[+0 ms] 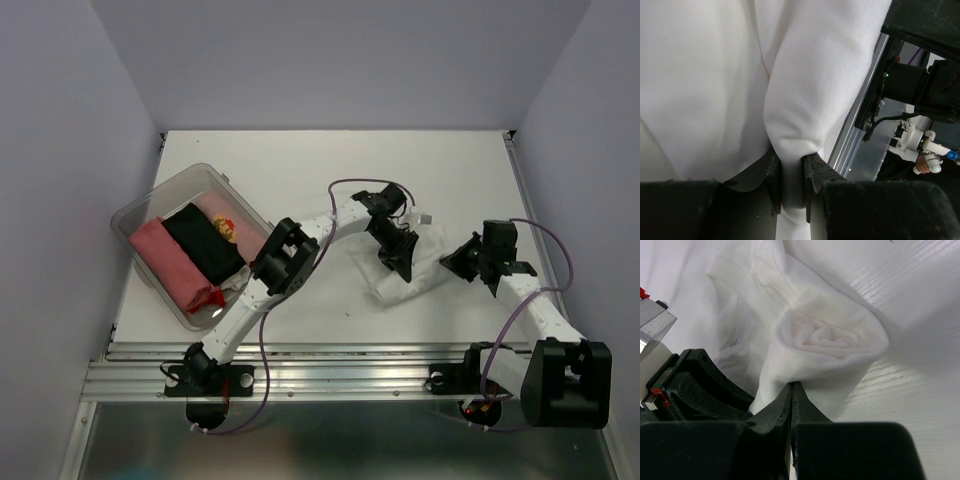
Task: Roll the t-shirts
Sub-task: Roll the T-shirt to the center of the board.
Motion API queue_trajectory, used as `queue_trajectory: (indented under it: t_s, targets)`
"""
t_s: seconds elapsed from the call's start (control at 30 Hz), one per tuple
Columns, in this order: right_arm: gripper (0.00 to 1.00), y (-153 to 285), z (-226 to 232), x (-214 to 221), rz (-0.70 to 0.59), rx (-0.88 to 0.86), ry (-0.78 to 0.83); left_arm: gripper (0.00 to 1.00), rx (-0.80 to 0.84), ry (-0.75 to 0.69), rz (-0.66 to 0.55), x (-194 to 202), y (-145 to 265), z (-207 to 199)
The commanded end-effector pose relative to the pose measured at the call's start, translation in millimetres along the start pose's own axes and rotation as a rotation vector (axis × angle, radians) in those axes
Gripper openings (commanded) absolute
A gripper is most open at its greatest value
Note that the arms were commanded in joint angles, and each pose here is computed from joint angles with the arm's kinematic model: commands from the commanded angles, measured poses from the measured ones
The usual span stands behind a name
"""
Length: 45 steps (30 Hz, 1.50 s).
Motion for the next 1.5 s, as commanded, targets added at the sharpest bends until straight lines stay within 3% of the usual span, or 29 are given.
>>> queue_trajectory:
  t_s: [0.0,0.3,0.57,0.8,0.93,1.27,1.37,1.43,1.47]
  targets:
    - [0.01,5.3,35.9,-24.5,-0.086,-0.135,-0.009,0.0,-0.045,-0.038,-0.036,-9.3,-2.3,16.5]
    - [0.01,4.3,38.9,-18.4,-0.09,-0.147,-0.014,0.0,-0.002,-0.022,-0.073,-15.7,4.2,19.3]
    - [0.01,-26.7,28.3,-29.1,-0.155,-0.067,-0.02,0.1,-0.003,-0.026,-0.105,-15.5,16.3,17.4]
    - [0.01,-46.9,33.2,-40.0,-0.176,-0.064,-0.017,0.47,-0.026,-0.036,-0.134,-19.3,28.6,17.3]
    - [0.01,-61.7,27.6,-42.2,-0.173,-0.014,-0.02,0.58,-0.052,-0.06,-0.163,-23.4,41.2,11.4]
    - [0.01,-91.9,16.3,-45.3,-0.136,0.092,0.012,0.57,-0.253,-0.148,-0.377,-31.8,107.8,-19.2]
    - [0.01,-93.6,14.2,-44.4,-0.134,0.1,0.013,0.49,-0.269,-0.142,-0.432,-21.4,119.0,-32.4]
    - [0.01,-95.0,12.4,-43.2,-0.13,0.104,0.013,0.38,-0.272,-0.154,-0.484,-19.4,128.8,-44.7]
    - [0.01,-96.0,11.0,-42.2,-0.126,0.109,0.012,0.26,-0.266,-0.155,-0.495,-13.6,130.6,-48.9]
Point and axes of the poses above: each gripper's point midway between its finger pads, its own y axis back along the fingers, its own z axis along the line the jaws close on, x = y × z, the point moved 7 cm from there along y, back along the fingers, and after that the axes turned 2 degrees about -y, right-handed, at the moved point
